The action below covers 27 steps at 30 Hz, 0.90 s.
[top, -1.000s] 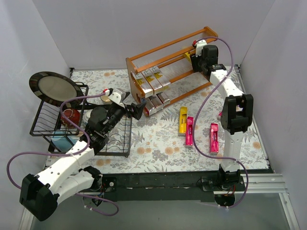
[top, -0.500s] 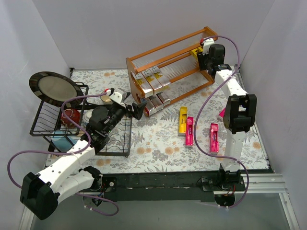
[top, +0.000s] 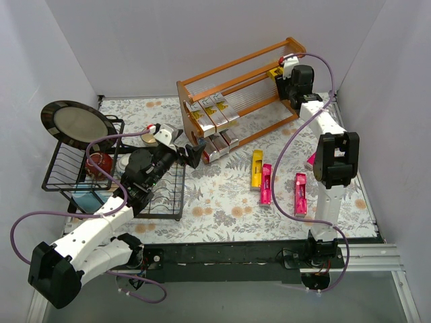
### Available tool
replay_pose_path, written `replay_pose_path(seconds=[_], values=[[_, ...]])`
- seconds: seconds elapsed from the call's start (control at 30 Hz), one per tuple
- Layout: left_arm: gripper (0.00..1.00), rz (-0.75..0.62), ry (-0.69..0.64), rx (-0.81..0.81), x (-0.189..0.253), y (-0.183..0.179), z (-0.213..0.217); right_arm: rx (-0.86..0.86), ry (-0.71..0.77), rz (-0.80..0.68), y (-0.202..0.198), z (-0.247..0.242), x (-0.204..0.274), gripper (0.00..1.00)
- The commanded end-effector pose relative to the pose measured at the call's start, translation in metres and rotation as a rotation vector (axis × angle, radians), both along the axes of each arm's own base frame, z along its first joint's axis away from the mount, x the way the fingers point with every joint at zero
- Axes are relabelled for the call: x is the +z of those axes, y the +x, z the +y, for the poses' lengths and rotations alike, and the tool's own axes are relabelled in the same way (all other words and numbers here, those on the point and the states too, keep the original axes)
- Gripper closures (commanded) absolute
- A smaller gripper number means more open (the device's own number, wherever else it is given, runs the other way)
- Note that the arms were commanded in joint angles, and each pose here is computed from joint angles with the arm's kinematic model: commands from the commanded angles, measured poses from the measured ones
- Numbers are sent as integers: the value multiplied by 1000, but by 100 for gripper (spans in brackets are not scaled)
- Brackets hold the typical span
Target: Place and organize the toothpastes onto the shelf
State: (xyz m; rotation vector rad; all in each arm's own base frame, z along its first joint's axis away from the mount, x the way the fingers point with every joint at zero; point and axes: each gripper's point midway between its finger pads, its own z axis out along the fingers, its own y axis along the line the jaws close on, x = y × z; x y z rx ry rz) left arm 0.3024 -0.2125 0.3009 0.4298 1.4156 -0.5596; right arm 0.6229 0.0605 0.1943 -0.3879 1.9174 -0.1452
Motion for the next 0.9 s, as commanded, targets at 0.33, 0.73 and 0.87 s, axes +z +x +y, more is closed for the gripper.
replay_pose_path(seconds=[0.33,0.73,0.87], values=[[2,-23,4,14,6,0,3,40,52,-174,-15,8,82,36],[2,-22,7,10,5,-1,2,84,-36,-127,-10,8,51,34],[2,-12,12,8,1,0,1,82,-59,-122,-6,6,44,34]])
